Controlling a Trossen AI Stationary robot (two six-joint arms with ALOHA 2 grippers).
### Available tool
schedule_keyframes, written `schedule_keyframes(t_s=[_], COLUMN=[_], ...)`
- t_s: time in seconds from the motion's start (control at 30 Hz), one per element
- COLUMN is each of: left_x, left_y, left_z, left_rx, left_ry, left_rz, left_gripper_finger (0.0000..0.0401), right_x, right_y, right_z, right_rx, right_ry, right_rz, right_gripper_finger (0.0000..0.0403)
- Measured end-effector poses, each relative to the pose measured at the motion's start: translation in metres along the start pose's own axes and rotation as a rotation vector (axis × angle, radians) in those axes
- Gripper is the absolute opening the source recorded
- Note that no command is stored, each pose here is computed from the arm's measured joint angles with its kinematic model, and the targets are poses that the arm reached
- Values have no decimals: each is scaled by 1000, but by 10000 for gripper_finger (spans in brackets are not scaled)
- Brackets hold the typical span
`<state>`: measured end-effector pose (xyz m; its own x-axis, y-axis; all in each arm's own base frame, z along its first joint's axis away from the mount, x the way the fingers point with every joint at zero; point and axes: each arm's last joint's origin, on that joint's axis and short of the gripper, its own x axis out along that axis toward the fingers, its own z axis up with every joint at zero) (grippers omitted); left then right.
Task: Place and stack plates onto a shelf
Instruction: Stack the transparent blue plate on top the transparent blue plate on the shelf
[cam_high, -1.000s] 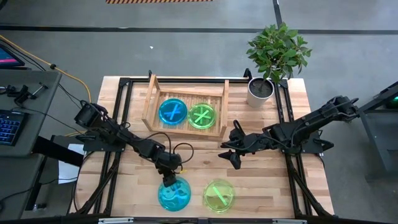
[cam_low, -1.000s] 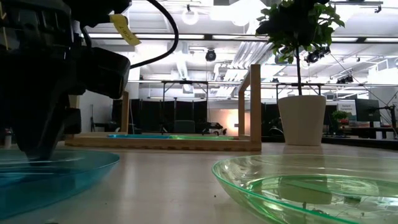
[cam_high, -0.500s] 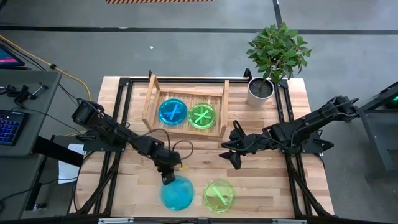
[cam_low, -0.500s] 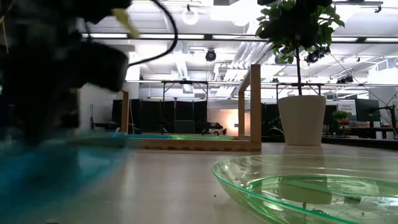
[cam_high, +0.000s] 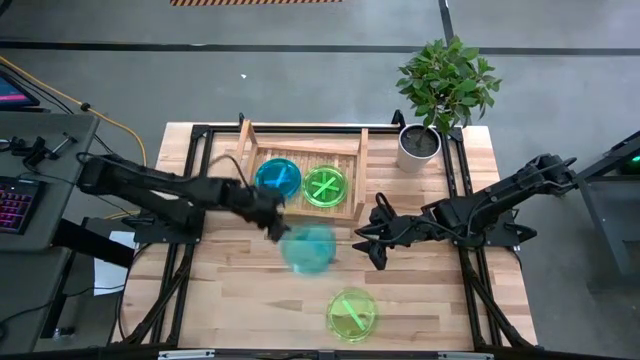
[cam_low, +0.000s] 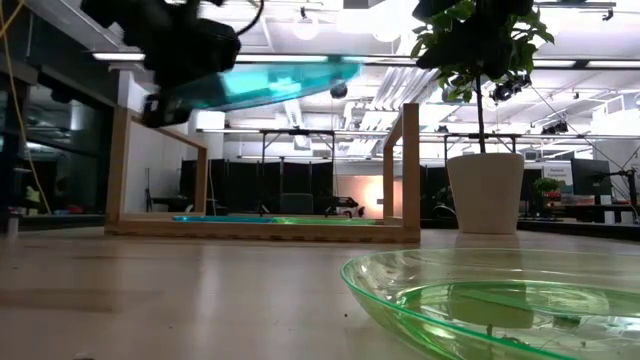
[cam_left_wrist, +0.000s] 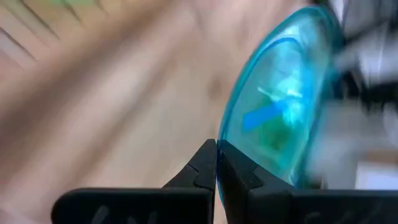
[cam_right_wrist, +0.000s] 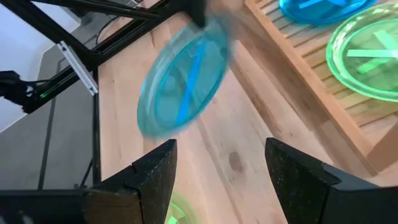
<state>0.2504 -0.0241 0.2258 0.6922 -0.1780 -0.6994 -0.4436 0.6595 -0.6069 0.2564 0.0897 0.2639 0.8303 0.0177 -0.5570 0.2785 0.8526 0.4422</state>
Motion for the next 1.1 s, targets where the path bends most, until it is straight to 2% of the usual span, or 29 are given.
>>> schedule_keyframes(t_s=[0.17, 0.3, 0.4, 0.47, 0.67, 0.9, 0.97, 1.1], left_x=[-25, -31, -26, -21, -9, 17, 27, 45], left_y=[24, 33, 30, 27, 5, -8, -8, -7], left_z=[32, 40, 38, 32, 4, -53, -61, -58], left_rx=[-134, -319, -414, -474, -653, -896, -882, -907], left_ry=[-288, -498, -606, -663, -830, -864, -842, -870], left_rz=[157, 276, 308, 326, 263, 195, 207, 184], left_gripper_finger=[0, 0, 0, 0, 0, 0, 0, 0], right_x=[1, 1, 1, 1, 1, 1, 1, 2], right_y=[-2, -4, -4, -4, -6, -7, -8, -12], right_z=[1, 1, 1, 1, -1, -2, -1, 2], right_rx=[2, 3, 2, 2, -13, -26, -32, -21], right_ry=[1, 5, 7, 8, 27, 38, 37, 35], right_rz=[-15, -23, -25, -25, -41, -53, -57, -64], right_gripper_finger=[228, 228, 228, 228, 228, 228, 228, 228])
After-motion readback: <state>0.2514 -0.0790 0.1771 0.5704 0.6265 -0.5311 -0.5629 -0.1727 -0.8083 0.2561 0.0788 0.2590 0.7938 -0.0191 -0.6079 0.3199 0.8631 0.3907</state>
